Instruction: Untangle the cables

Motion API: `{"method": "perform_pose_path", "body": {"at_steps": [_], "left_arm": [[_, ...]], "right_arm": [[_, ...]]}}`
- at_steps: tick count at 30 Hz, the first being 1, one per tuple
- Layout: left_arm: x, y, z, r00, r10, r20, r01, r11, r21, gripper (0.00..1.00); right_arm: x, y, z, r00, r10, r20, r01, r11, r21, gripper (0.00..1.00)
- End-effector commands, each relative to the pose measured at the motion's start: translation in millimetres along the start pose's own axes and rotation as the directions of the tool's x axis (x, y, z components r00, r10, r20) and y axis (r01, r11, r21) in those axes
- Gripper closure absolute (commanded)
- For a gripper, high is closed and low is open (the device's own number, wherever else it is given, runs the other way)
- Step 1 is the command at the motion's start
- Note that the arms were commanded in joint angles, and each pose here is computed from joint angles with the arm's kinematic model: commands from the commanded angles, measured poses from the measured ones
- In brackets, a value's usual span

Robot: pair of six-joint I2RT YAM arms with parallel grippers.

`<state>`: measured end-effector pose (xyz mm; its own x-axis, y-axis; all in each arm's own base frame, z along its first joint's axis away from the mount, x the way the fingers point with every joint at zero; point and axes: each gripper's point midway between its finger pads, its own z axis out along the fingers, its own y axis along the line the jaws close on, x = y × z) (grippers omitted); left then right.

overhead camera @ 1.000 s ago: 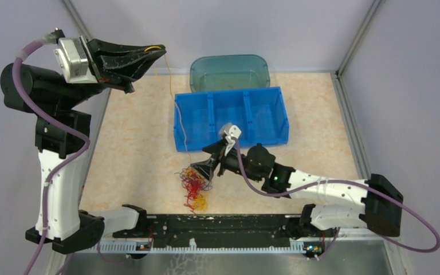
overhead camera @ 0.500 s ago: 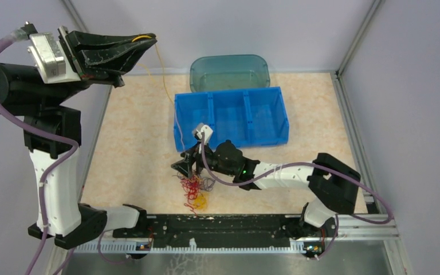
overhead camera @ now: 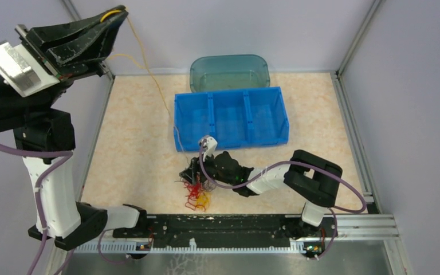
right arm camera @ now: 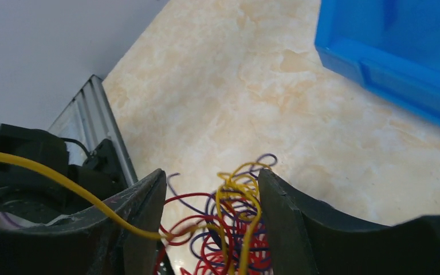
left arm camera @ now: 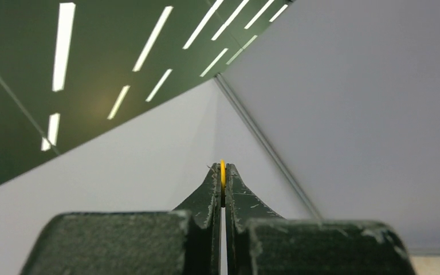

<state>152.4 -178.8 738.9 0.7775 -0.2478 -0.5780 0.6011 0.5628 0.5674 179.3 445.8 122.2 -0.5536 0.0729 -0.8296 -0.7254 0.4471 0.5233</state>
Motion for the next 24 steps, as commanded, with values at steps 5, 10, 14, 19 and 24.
{"method": "perform_pose_path", "body": {"at_steps": [5, 10, 14, 19, 24], "left_arm": [[-90, 37, -14, 0.896, 0.421, 0.145, -0.378, 0.891, -0.253, 1.00], [-144, 44, -25, 0.756, 0.623, 0.202, -0.524, 0.761, -0.383, 1.00], [-176, 43, -36, 0.611, 0.765, 0.202, -0.625, 0.623, -0.470, 1.00], [-207, 35, -49, 0.332, 0.935, 0.128, -0.757, 0.345, -0.555, 1.00], [-233, 23, -56, 0.104, 0.993, 0.048, -0.807, 0.112, -0.580, 1.00]], "right_arm": [[17, -29, -4, 0.997, 0.051, 0.055, -0.057, 0.992, 0.111, 0.39], [28, -41, -6, 0.998, 0.054, 0.043, -0.060, 0.986, 0.155, 0.39], [32, -48, -10, 0.998, 0.050, 0.041, -0.057, 0.981, 0.184, 0.38], [38, -58, -20, 0.997, 0.061, 0.047, -0.070, 0.973, 0.221, 0.38], [38, -63, -34, 0.994, 0.081, 0.071, -0.096, 0.966, 0.238, 0.35]]}}
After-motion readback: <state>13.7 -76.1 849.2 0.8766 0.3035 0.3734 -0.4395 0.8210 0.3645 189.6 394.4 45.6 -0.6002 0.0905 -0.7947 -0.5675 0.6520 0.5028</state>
